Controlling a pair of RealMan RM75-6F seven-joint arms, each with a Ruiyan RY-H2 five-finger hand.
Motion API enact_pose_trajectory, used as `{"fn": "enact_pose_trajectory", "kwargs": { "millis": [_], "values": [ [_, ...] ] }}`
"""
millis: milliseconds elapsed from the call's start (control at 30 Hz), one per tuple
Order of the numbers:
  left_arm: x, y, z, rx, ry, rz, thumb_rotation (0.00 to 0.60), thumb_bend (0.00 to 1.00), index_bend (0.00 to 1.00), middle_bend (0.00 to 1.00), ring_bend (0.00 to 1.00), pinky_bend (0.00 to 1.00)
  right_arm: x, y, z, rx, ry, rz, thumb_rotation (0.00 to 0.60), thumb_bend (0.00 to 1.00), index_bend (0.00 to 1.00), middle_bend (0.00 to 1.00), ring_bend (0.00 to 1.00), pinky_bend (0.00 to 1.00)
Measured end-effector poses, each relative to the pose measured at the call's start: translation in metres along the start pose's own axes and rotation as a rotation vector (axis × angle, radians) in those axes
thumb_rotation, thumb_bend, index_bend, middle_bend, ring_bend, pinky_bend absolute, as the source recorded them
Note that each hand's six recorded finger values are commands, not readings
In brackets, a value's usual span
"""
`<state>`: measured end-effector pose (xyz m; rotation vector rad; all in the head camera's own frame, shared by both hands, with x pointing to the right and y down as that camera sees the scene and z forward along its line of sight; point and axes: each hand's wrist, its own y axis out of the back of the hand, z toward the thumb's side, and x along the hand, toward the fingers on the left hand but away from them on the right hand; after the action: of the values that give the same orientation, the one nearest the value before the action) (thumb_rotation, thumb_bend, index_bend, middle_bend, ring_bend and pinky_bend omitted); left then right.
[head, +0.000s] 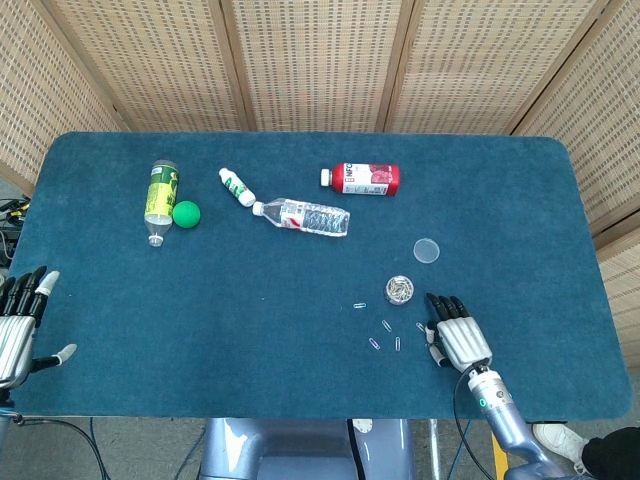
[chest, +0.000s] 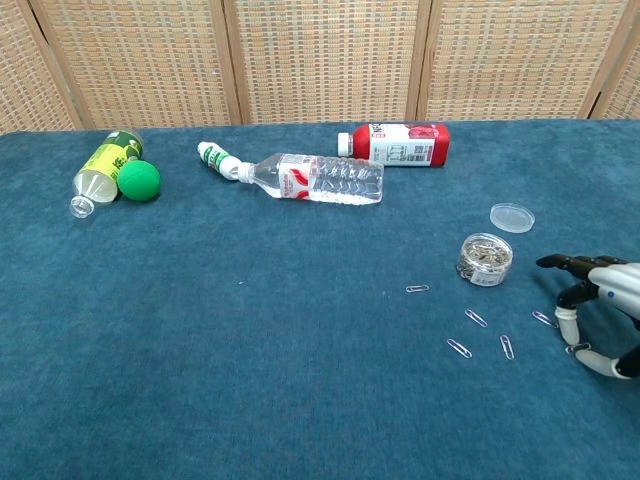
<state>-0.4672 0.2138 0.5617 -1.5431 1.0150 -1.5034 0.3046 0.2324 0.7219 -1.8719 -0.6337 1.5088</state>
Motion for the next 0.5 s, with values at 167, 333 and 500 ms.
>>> {"fn": "enact_pose_trajectory", "kwargs": {
  "millis": [167, 333, 500],
  "values": [
    [0.0005, -0.0005, -0.0002, -0.001, 0.002, -0.001, 0.600, 0.00, 0.00, 0.00, 0.00, 0.00, -0.0001, 0.0007, 0.0008, 0.000, 0.002, -0.010, 0.600, 0.37, 0.62, 0.00, 0.00, 0.00],
    [0.0004, -0.0002, -0.0002, -0.001, 0.002, 0.000, 0.600, 0.00, 0.00, 0.00, 0.00, 0.00, -0.0001, 0.0017, 0.0011, -0.002, 0.002, -0.015, 0.600, 0.41, 0.63, 0.00, 0.00, 0.00],
    [0.0004, -0.0003, -0.0002, -0.001, 0.002, -0.001, 0.600, 0.00, 0.00, 0.00, 0.00, 0.00, 0.0013, 0.0064, 0.0012, -0.008, 0.002, -0.029, 0.600, 0.42, 0.64, 0.00, 0.00, 0.00]
  ]
}}
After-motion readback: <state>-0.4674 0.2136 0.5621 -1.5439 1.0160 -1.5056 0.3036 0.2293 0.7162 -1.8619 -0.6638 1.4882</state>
